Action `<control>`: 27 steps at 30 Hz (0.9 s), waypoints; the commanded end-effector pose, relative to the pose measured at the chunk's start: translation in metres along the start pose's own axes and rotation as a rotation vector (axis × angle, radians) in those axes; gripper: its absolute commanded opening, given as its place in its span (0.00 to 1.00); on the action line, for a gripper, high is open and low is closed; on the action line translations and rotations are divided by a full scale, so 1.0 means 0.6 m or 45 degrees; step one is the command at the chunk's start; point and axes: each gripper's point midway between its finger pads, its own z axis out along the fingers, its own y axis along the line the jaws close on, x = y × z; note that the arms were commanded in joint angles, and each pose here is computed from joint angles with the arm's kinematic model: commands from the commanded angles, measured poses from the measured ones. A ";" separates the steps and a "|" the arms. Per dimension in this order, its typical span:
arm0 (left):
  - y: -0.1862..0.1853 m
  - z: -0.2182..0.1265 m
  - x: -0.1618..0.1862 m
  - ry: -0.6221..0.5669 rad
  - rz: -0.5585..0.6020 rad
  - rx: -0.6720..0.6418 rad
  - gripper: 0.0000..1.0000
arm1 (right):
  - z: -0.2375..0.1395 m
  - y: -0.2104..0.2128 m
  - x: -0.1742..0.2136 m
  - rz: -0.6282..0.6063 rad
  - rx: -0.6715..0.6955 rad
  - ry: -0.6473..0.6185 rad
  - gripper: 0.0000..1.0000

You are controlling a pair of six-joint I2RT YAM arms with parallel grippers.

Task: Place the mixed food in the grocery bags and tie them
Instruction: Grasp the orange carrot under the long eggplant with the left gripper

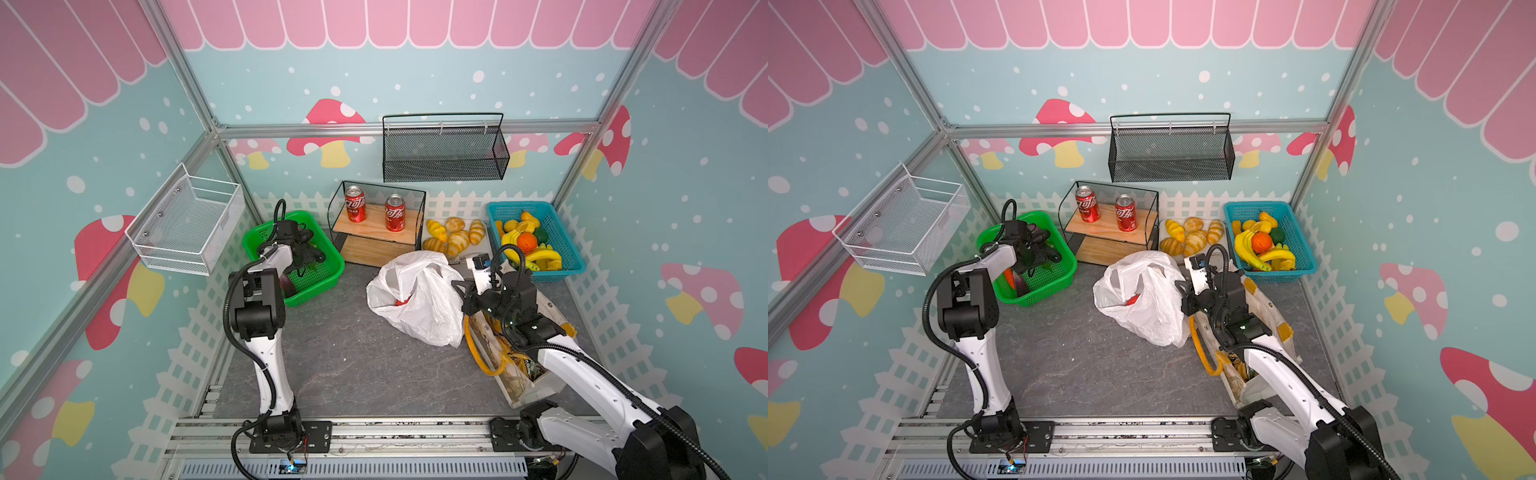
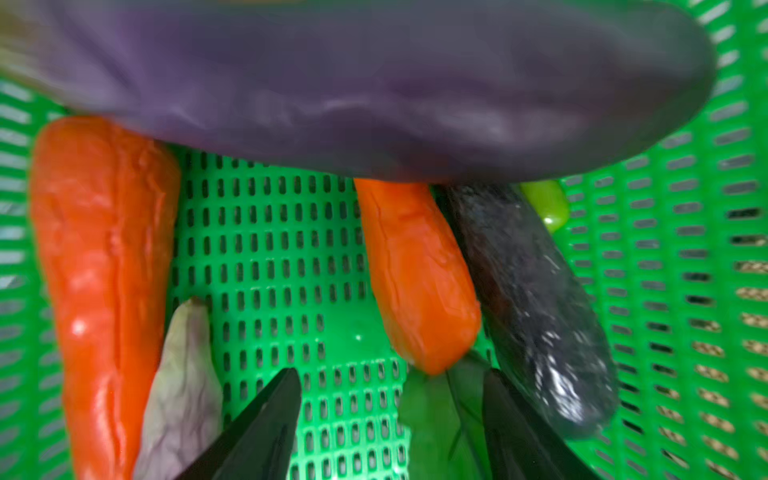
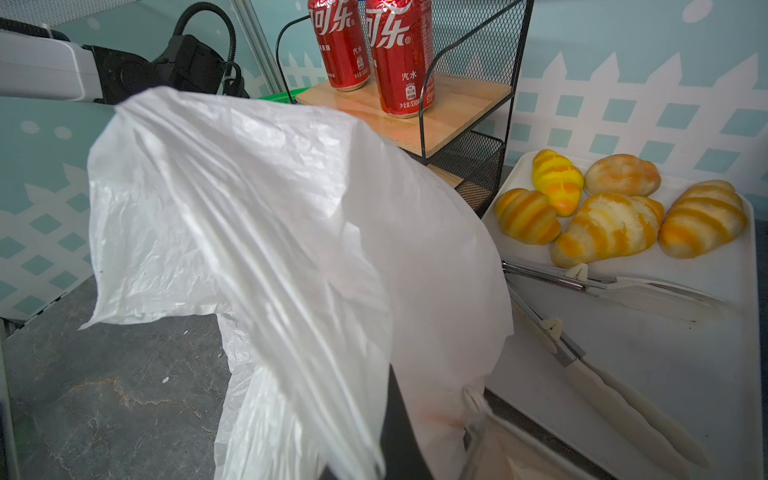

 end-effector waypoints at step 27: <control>-0.002 0.056 -0.026 0.051 -0.008 0.024 0.61 | 0.009 -0.011 0.022 -0.012 0.013 0.040 0.00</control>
